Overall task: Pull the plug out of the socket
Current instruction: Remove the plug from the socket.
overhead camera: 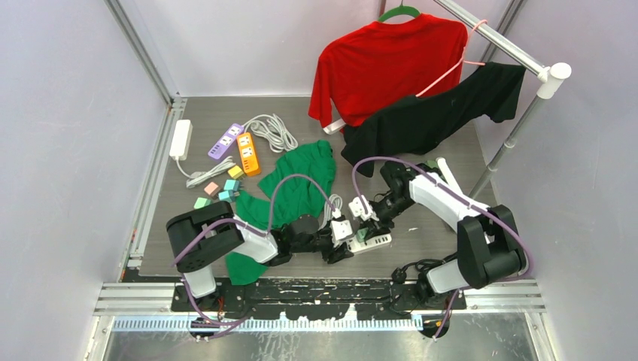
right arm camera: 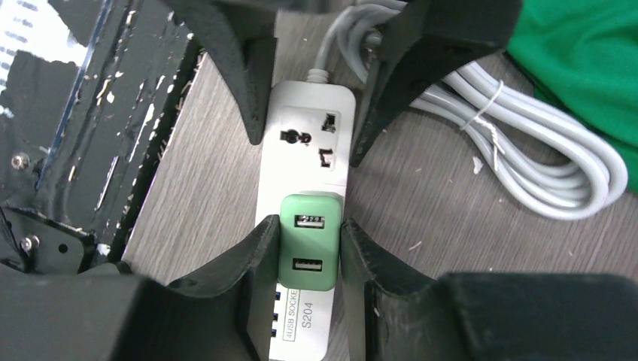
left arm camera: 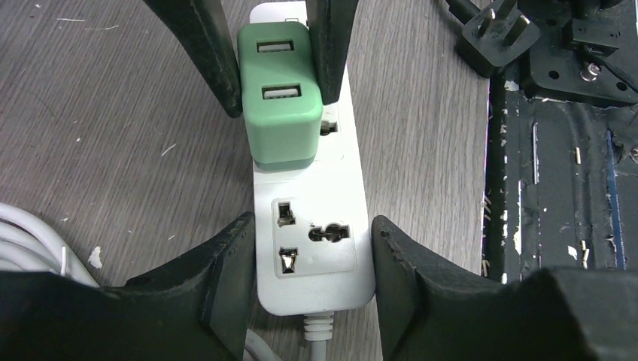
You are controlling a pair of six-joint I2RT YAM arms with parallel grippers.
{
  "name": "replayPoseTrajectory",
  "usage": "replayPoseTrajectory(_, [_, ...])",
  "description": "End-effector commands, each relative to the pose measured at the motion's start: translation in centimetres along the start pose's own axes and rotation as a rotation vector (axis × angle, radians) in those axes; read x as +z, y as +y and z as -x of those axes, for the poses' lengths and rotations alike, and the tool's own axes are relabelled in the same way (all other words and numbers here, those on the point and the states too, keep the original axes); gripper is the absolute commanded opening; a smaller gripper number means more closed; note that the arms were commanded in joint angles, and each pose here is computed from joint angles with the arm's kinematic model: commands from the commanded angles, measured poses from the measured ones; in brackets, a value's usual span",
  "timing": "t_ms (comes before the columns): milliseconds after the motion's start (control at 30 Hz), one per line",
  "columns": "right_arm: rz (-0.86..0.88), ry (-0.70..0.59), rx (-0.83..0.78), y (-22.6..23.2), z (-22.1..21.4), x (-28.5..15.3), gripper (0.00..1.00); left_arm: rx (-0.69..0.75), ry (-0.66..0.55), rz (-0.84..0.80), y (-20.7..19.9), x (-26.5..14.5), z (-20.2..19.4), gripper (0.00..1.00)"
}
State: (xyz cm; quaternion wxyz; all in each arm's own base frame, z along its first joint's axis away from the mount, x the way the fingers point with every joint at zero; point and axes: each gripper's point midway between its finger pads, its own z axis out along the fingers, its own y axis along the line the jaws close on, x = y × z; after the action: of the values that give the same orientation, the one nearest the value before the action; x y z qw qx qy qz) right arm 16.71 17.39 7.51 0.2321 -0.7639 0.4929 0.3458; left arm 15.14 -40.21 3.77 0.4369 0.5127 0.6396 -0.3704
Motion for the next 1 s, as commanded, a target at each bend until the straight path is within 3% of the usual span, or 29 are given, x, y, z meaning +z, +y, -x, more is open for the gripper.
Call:
replayPoseTrajectory(0, [-0.094, -0.006, 0.11, -1.6, 1.1, 0.1, 0.01, -0.091, 0.245, 0.027, 0.2, -1.9, -7.3, 0.0])
replayPoseTrajectory(133, [-0.148, 0.101, 0.123, -2.6, -0.7, -1.3, 0.01, -0.093, 0.246, 0.034, 0.2, -2.1, -7.5, 0.0])
replayPoseTrajectory(300, [-0.096, 0.116, 0.054, -0.6, -1.7, -2.4, 0.01, -0.095, 0.241, 0.043, 0.3, -2.3, -7.6, 0.0])
replayPoseTrajectory(467, [0.109, -0.038, -0.084, 3.3, 0.5, -0.8, 0.01, -0.095, 0.23, 0.043, 0.4, -2.1, -7.2, 0.0])
replayPoseTrajectory(567, [0.131, -0.105, -0.089, 3.3, 2.1, -0.1, 0.01, -0.098, 0.23, 0.043, 0.4, -2.1, -7.1, 0.0])
replayPoseTrajectory(733, [-0.038, -0.078, 0.017, -0.4, 2.7, 0.1, 0.01, -0.103, 0.236, 0.045, 0.4, -2.2, -7.5, 0.0])
replayPoseTrajectory(967, [-0.252, 0.045, 0.144, -3.6, 0.2, -2.5, 0.01, -0.105, 0.239, 0.045, 0.4, -2.2, -7.7, 0.0])
